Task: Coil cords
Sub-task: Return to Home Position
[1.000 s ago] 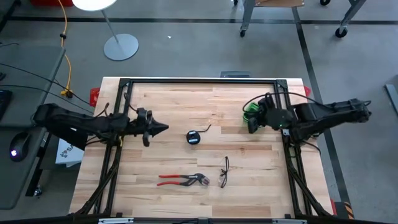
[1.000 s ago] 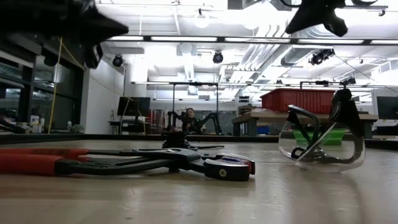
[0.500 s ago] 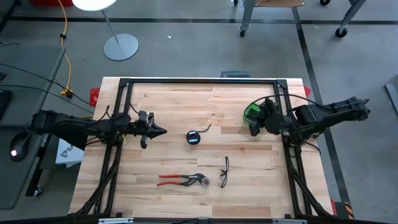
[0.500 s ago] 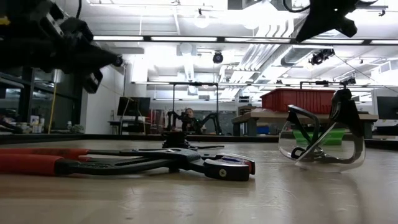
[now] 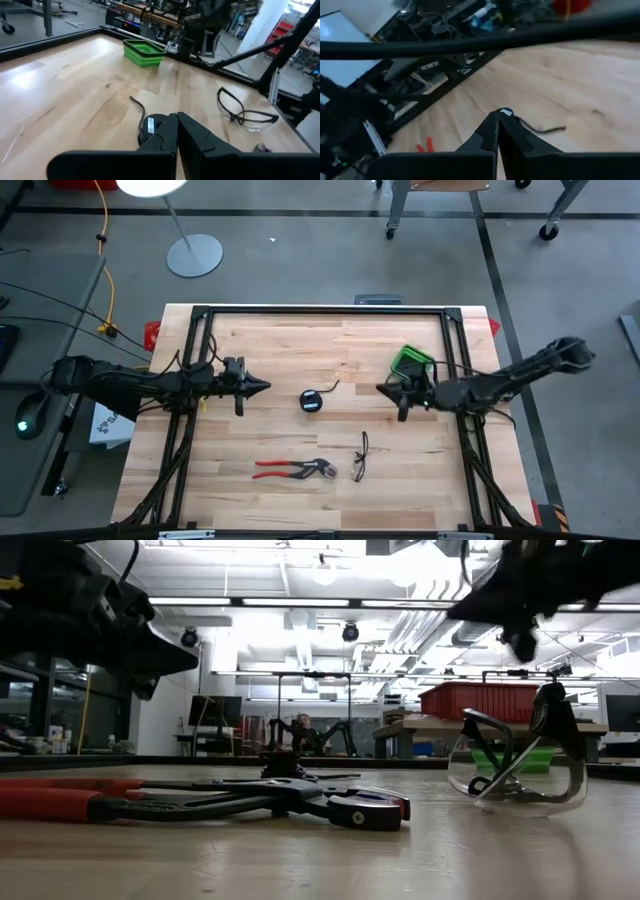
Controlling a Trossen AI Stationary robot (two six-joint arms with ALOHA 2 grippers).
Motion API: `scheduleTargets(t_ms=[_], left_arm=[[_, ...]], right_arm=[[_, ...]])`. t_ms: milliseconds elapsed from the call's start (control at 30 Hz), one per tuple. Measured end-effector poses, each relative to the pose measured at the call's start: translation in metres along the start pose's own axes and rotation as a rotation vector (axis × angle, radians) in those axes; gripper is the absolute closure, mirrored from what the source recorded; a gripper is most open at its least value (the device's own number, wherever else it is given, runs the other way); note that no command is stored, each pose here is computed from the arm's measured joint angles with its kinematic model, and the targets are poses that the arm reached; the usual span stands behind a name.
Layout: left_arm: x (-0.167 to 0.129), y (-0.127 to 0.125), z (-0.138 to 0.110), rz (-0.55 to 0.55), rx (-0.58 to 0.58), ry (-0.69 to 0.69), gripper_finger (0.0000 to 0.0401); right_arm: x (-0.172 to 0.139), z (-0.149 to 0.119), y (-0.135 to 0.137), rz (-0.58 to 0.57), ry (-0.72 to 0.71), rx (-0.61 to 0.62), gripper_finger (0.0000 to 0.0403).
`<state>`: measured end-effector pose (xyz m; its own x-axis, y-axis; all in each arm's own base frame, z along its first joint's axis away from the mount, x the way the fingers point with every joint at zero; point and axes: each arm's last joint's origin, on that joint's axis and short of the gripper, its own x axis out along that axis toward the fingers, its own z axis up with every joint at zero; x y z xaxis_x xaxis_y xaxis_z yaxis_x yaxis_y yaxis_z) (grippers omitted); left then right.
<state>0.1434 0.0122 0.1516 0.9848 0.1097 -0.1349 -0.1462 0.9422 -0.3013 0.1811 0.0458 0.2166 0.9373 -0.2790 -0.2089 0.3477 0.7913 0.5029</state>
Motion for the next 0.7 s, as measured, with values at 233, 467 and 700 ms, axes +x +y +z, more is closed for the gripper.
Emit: scheduleTargets(t_ms=[233, 467, 700], left_arm=[[0.0, -0.001, 0.0, -0.005, 0.117, 0.002, 0.0401], [0.0, 0.0, -0.001, 0.035, 0.156, 0.008, 0.0401], [0.0, 0.002, -0.004, 0.081, 0.131, 0.027, 0.0401]], right_arm=[[0.021, 0.001, -0.059, 0.071, 0.066, -0.124, 0.0403], [0.022, -0.004, -0.083, 0.0, 0.153, -0.337, 0.0403], [0.022, -0.004, -0.09, -0.018, 0.196, -0.443, 0.0403]])
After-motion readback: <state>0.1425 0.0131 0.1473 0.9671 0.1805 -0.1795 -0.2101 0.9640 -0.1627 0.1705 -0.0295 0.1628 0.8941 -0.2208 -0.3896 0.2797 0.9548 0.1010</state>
